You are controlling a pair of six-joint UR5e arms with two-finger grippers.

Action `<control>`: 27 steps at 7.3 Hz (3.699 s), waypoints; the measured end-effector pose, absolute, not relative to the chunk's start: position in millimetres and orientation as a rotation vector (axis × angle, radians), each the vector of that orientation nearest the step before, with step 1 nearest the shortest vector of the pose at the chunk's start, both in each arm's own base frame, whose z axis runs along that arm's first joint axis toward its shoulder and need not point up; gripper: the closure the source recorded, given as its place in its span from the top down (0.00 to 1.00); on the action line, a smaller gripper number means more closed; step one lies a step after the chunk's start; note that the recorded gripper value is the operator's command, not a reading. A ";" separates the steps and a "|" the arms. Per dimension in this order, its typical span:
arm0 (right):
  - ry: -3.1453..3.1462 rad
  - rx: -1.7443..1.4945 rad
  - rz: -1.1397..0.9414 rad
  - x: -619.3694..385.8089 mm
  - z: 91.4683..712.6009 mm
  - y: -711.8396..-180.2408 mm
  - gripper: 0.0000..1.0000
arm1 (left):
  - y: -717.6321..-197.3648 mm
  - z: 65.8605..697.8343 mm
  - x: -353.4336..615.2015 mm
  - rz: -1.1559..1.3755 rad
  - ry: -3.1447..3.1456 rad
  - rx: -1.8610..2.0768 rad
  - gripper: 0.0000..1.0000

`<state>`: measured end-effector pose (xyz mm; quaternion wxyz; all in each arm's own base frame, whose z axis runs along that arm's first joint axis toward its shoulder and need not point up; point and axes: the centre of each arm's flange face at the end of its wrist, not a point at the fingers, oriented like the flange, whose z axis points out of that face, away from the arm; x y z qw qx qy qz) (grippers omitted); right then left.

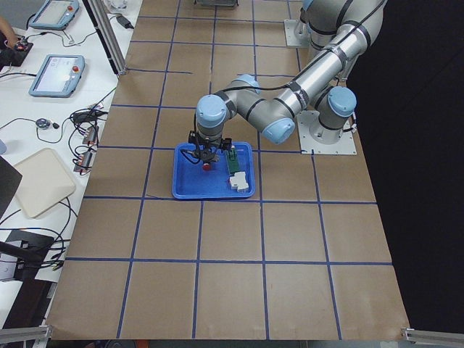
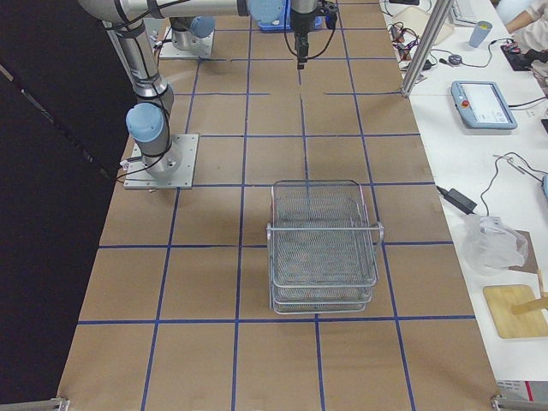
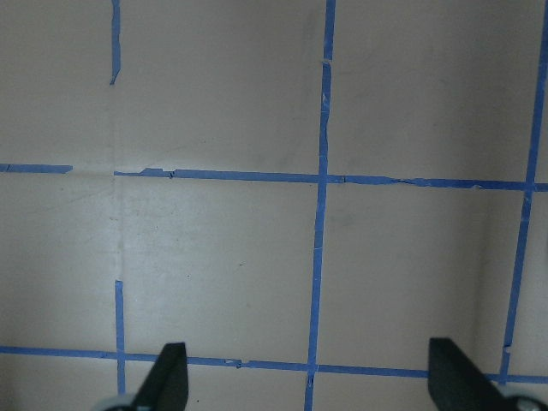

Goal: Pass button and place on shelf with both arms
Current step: 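Move the left gripper over the blue tray toward the red button, then lower the left gripper and grasp the red push button, then lift the button with left gripper while the right gripper approaches it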

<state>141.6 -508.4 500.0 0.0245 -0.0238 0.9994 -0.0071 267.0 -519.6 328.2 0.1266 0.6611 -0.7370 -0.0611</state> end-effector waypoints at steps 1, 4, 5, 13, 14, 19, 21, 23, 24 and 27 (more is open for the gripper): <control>3.092 -0.074 -0.022 141.6 499.8 -508.5 1.00 | -531.1 313.0 274.5 -0.210 -2.080 1.951 1.00; 3.092 -0.072 -0.021 141.6 499.7 -508.6 1.00 | -550.6 258.9 286.5 -0.298 -1.982 1.973 1.00; 3.092 -0.071 -0.021 141.6 499.7 -508.6 1.00 | -552.0 242.8 286.9 -0.333 -1.959 1.981 1.00; 3.092 -0.062 -0.016 141.5 499.4 -507.7 1.00 | -554.7 171.5 286.5 -0.494 -1.896 1.985 1.00; 3.092 -0.061 -0.015 141.5 499.3 -507.6 1.00 | -554.8 169.5 286.6 -0.498 -1.895 1.985 0.92; 3.092 -0.053 -0.011 141.5 498.5 -507.4 1.00 | -554.9 165.4 288.9 -0.502 -1.907 1.971 0.07; 3.093 -0.055 -0.011 141.5 498.2 -507.8 1.00 | -553.9 165.3 288.6 -0.508 -1.906 1.973 0.00; 3.092 -0.057 -0.011 141.6 497.9 -508.0 1.00 | -552.7 169.3 287.8 -0.510 -1.906 1.976 0.00; 3.092 -0.058 -0.011 141.6 497.9 -508.0 1.00 | -552.8 176.4 288.2 -0.497 -1.910 1.977 0.00; 3.091 -0.067 -0.012 141.8 498.6 -507.5 1.00 | -557.3 217.8 278.0 -0.477 -1.885 1.994 0.00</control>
